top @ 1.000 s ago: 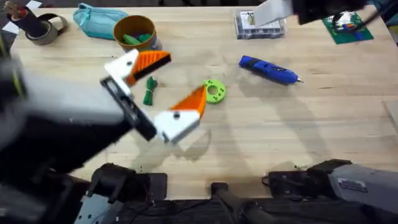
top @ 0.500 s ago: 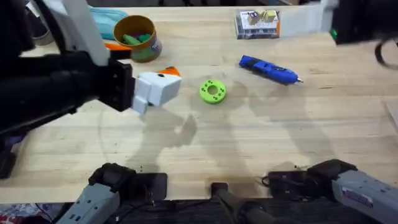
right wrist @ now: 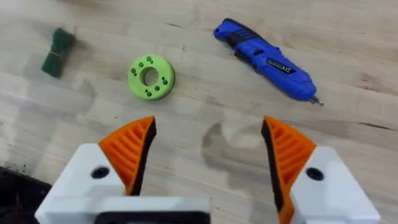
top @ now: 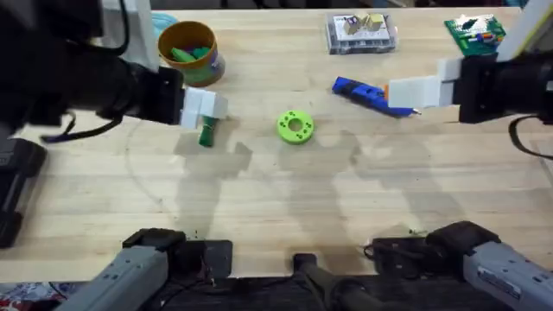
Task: Pick up the gripper from the table and insert it into the empty holder that is missing its gripper. Then pick up a screw, insert it into the mounting hole, and use the screwdriver to tighten it. Finally, clean up the table by picking up the vegetable and placing it into the bucket.
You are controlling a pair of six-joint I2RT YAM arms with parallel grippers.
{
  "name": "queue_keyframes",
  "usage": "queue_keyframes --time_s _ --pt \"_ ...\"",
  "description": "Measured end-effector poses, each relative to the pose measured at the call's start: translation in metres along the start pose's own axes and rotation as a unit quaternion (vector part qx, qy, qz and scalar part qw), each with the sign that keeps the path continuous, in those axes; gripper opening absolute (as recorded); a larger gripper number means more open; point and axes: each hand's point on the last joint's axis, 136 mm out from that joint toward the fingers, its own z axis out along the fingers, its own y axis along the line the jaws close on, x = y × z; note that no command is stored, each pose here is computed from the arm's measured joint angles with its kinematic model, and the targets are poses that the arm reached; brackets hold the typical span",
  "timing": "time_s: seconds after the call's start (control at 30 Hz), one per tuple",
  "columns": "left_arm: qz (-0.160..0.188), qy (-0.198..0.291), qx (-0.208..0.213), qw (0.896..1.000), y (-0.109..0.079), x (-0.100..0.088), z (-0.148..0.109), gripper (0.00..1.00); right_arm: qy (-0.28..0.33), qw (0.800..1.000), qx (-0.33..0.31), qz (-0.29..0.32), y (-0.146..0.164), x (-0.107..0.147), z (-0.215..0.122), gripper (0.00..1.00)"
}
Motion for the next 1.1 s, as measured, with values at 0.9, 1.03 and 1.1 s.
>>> queue_keyframes --time_s 0.9,1.03,1.1 --pt "-0.025 0.05 0.012 0.998 0.006 0.006 0.024 0.986 0.0 1.0 0.0 0.0 0.0 0.0 0.0 0.992" --pt "-0.025 0.05 0.012 0.998 0.006 0.006 0.024 0.986 0.0 1.0 0.0 0.0 0.0 0.0 0.0 0.992" --pt "-0.025 0.05 0.012 0.998 0.006 0.006 0.024 0.986 0.0 1.0 0.0 0.0 0.0 0.0 0.0 0.992"
